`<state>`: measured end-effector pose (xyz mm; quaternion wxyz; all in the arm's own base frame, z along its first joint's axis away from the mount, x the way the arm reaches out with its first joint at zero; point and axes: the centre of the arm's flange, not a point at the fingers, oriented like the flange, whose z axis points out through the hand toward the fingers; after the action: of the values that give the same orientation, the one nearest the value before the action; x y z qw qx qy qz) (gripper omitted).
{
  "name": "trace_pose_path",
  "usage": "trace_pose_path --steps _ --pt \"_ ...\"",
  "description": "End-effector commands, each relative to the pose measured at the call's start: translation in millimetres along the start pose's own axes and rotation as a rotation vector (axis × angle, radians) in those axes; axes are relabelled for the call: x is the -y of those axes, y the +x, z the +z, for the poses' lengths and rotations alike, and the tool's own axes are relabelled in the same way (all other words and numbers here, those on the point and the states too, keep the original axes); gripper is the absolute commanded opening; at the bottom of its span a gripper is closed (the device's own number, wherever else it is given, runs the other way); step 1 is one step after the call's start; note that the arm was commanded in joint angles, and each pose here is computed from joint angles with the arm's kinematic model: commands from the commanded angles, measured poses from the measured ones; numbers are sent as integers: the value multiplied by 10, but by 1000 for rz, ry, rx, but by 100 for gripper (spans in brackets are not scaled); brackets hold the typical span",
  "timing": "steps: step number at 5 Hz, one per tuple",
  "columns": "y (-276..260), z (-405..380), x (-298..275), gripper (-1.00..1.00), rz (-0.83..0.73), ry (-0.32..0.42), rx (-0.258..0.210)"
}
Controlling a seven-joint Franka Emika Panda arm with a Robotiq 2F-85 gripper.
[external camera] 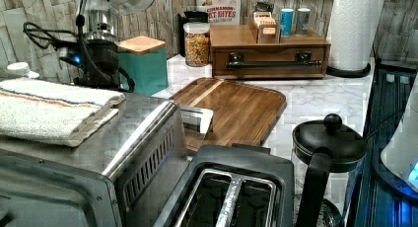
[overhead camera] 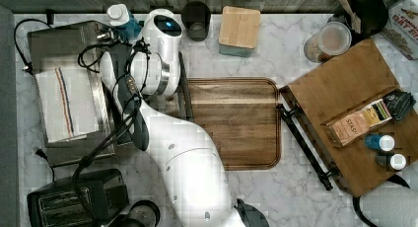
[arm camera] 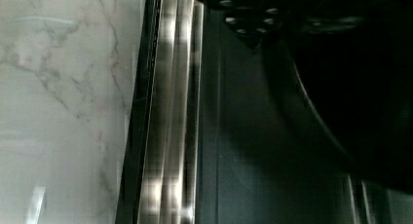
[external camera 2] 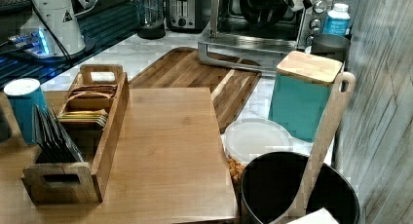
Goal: Put the bowl in the oven.
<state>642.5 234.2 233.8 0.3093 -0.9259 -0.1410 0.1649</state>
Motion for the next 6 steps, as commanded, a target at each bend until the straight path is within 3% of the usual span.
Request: trace_pose_path --steps 1,2,3,6 --pt "-333 -1105 300 100 10 -41 -256" --pt "-700 -1506 -34 100 108 -44 -371" --pt "-947 -1726 -273 100 150 -32 -424" --pt "-947 -1726 -272 100 149 -32 -424"
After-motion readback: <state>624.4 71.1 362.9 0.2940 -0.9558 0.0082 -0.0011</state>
